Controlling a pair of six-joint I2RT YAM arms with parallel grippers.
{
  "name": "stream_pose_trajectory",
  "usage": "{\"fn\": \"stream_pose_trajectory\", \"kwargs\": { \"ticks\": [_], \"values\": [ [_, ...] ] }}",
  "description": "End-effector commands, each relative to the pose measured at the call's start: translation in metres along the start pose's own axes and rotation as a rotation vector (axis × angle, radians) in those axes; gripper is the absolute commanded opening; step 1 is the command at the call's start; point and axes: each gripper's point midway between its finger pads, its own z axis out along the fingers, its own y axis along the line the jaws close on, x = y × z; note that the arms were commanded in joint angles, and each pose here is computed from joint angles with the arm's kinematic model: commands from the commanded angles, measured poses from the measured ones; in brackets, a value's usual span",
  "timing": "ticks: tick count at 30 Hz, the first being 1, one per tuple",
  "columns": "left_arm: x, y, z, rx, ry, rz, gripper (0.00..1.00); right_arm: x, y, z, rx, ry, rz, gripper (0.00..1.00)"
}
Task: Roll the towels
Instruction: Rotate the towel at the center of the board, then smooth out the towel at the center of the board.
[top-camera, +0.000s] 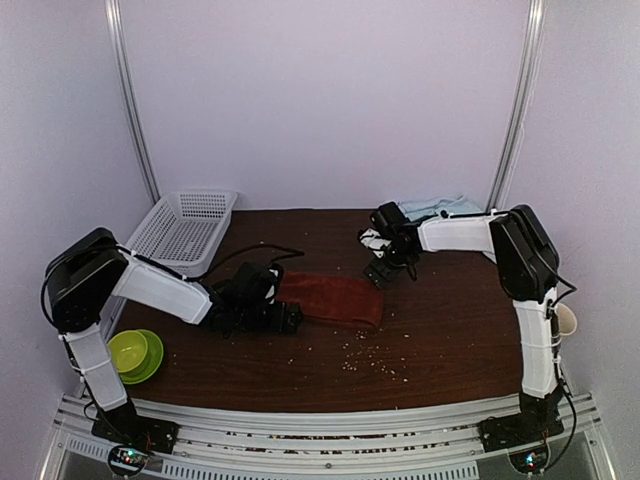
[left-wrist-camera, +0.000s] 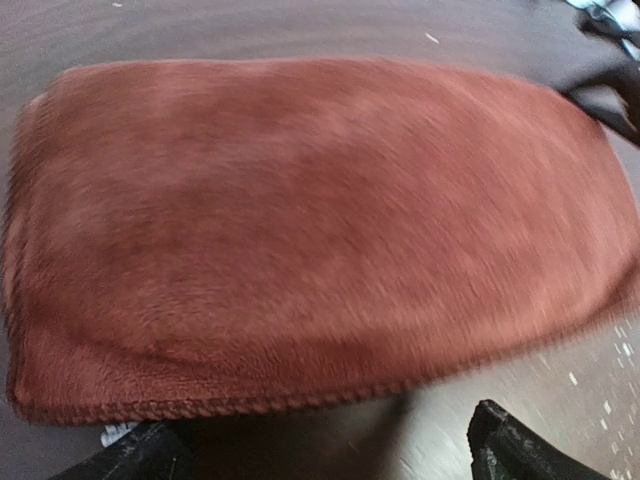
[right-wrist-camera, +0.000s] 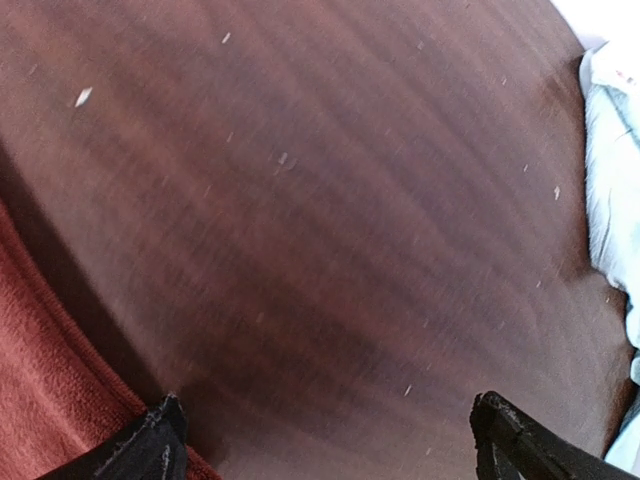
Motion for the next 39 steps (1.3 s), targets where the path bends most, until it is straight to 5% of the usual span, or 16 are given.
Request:
{"fn": "stream_pose_trajectory", "kwargs": {
  "ticks": [1,12,18,26,31,39],
  "values": [
    [-0.025,0.026,0.016,-0.082,-0.035,0.013,0.98,0.023,0.015,-0.014,-0.055,0.036,-0.034,1.0],
    [-0.104,0.025,0.1,-0.071,-0.023,0.104,0.98,0.089,0.051,-0.05,-0.216,0.124,0.045,1.0],
    [-0.15,0.05,0.102,-0.108,-0.104,0.048,0.98,0.092,0.07,-0.085,-0.321,0.068,0.034,1.0],
    [-0.172,0.055,0.061,-0.092,-0.167,0.048,0.98,0.038,0.037,-0.121,-0.236,-0.136,0.061,1.0],
    [-0.208,0.028,0.041,0.0,-0.227,0.101,0.97,-0.001,0.051,-0.136,-0.387,-0.219,0.051,1.0],
    [-0.248,-0.035,0.064,0.296,-0.256,0.181,0.76,-0.006,0.097,-0.14,-0.667,-0.225,0.036,0.98]
  ]
}}
